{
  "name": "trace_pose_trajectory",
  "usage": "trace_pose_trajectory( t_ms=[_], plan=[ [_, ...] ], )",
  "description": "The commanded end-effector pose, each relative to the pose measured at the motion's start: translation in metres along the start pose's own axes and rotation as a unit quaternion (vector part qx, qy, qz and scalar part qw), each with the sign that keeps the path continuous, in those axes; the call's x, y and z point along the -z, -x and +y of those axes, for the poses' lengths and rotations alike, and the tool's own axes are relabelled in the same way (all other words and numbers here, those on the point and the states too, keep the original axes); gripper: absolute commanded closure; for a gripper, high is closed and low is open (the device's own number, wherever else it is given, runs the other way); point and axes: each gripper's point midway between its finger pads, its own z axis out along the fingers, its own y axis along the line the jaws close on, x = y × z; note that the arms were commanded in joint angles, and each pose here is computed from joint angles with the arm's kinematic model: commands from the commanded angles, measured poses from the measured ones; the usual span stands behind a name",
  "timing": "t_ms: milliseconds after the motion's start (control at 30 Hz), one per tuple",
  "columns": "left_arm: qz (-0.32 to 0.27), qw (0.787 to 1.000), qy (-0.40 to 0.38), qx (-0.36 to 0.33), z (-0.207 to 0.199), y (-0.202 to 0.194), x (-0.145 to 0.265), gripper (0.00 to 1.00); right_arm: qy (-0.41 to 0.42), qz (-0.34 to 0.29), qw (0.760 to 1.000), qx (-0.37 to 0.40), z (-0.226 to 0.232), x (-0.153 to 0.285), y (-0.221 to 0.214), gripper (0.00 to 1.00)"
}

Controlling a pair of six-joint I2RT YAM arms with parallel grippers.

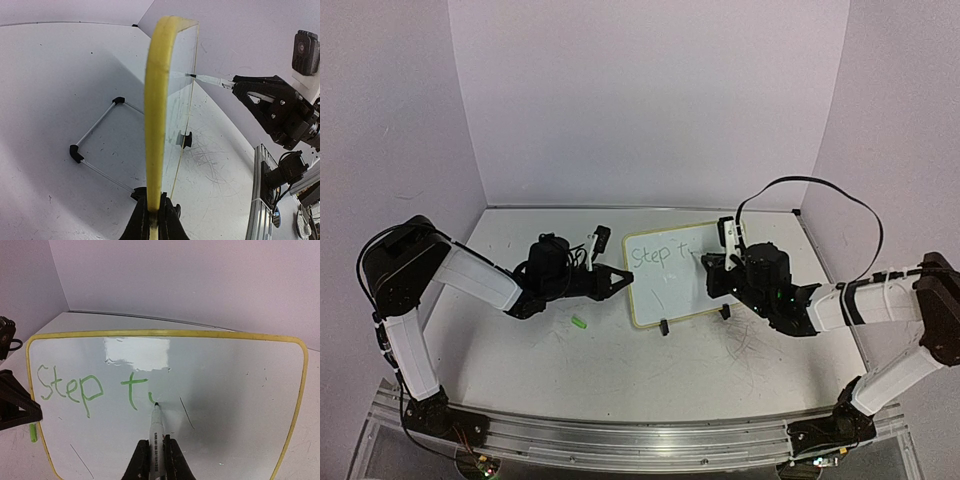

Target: Write a sentence on the whiteboard

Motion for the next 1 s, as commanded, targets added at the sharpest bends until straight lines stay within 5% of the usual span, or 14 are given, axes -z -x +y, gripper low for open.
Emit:
trace_pose_trajectory(
  t_ms=[0,967],
  plan=[
    [-0.024,1.000,0.013,-0.015,-0.002,0.019,0.003,1.00,-0.031,-0.012,0.999,-0.007,-0.012,0.004,0.009,1.00],
    [-0.024,1.000,0.010,-0.014,-0.003,0.021,0.002,1.00,0.001,-0.030,1.000,-0.010,0.006,-0.013,0.021,1.00]
  ],
)
